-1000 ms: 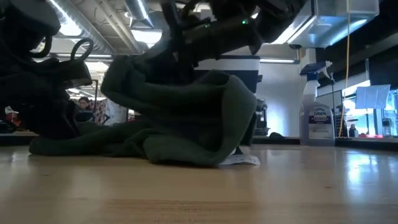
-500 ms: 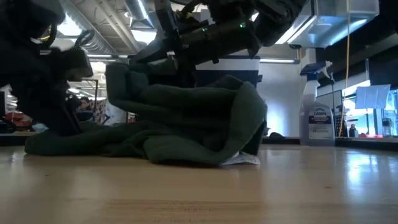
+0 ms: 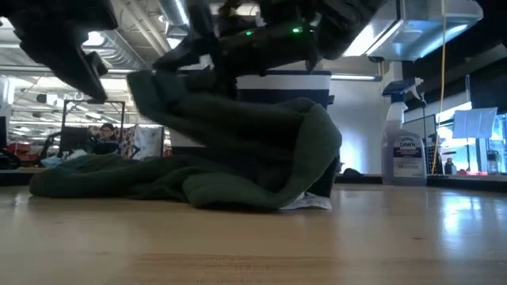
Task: Fold Laundry from Bin
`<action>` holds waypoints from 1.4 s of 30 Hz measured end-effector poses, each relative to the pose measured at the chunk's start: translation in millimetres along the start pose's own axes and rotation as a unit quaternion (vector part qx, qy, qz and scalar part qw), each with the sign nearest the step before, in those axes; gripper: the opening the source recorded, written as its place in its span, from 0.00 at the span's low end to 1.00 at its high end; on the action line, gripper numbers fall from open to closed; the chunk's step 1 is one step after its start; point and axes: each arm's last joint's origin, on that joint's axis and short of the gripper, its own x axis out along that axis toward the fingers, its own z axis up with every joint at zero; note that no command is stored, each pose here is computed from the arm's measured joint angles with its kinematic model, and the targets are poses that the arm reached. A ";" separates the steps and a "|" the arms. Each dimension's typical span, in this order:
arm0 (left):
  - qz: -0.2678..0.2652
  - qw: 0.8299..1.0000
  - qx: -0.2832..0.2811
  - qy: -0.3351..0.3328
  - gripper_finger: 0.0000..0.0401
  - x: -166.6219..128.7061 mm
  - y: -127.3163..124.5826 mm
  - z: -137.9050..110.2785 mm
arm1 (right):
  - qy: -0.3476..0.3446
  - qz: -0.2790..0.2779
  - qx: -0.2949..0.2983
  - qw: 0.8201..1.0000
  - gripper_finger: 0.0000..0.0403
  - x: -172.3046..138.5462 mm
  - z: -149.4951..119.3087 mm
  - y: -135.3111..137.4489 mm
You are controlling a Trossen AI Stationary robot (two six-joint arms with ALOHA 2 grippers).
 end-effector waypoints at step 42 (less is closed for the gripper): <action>0.127 0.990 -0.063 -0.008 0.26 89.8 7.0 -70.4 | 0.118 0.045 -0.061 0.990 0.41 -11.3 26.9 26.3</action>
